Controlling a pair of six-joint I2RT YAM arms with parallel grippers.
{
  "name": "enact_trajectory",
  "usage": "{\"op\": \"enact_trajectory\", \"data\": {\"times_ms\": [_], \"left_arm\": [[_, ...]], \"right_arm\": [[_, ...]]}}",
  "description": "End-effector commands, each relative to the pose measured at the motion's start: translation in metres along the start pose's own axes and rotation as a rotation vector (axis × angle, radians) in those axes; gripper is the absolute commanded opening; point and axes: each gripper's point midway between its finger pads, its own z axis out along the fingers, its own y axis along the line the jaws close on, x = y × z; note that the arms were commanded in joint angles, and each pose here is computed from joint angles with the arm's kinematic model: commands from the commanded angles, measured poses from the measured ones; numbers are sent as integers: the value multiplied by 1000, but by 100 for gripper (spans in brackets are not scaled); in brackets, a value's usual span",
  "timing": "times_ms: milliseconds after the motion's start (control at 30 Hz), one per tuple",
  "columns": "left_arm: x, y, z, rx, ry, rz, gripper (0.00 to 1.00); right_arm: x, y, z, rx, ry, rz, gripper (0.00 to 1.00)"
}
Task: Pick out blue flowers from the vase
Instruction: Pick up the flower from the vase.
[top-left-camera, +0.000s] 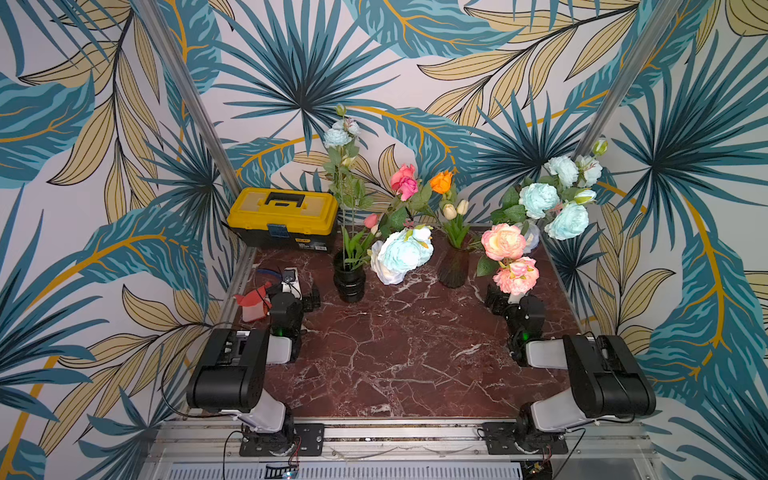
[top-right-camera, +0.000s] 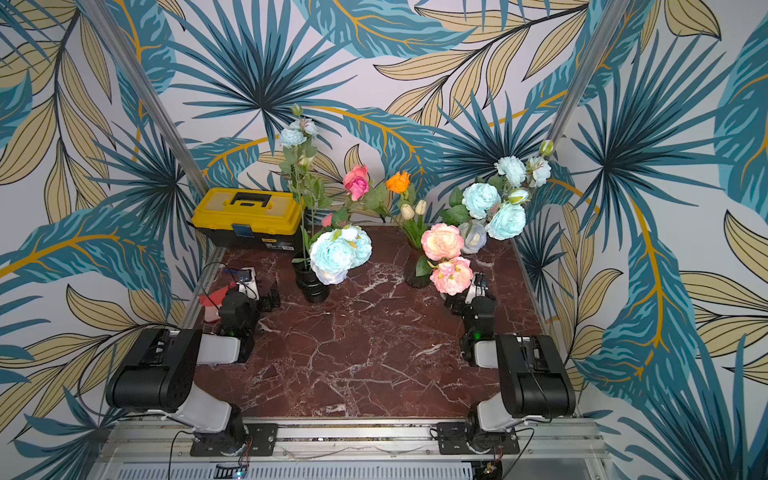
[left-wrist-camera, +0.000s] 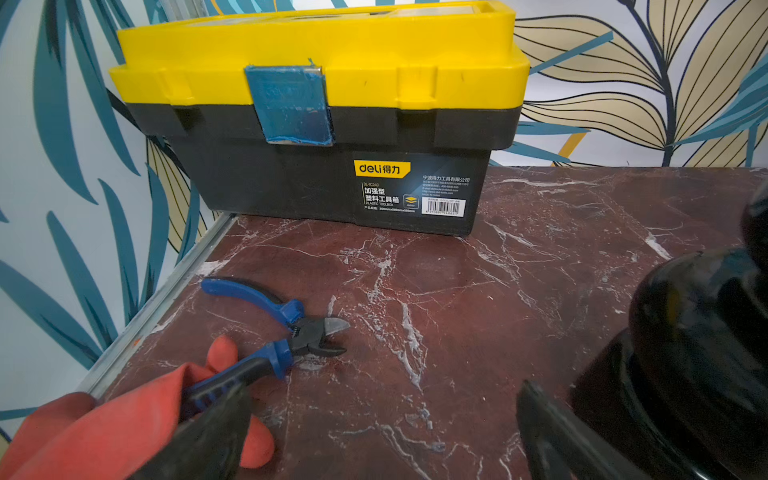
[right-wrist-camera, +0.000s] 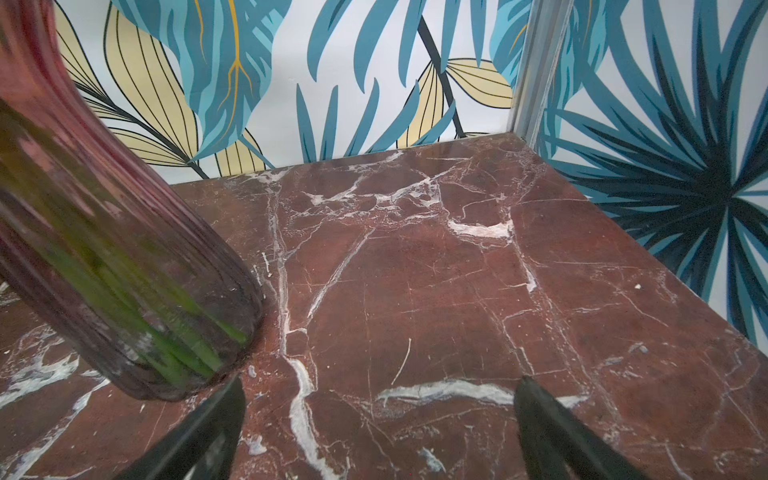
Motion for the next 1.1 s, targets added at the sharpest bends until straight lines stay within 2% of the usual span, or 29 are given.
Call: {"op": "enact_trajectory", "data": {"times_ms": [0, 800, 900, 1067], "left_arm": [[-4, 1, 1, 3, -14, -9, 99], [-5, 2, 1, 2, -15, -11, 99], [-4, 1, 1, 4, -15, -11, 92], [-25, 1, -11, 2, -46, -7, 91]], "right_arm": [[-7, 4, 0, -16, -19, -14, 100], [-6, 3, 1, -11, -10, -14, 100], [-7, 3, 0, -11, -14, -14, 96], [-25, -5, -16, 38, -53, -1, 90]]}}
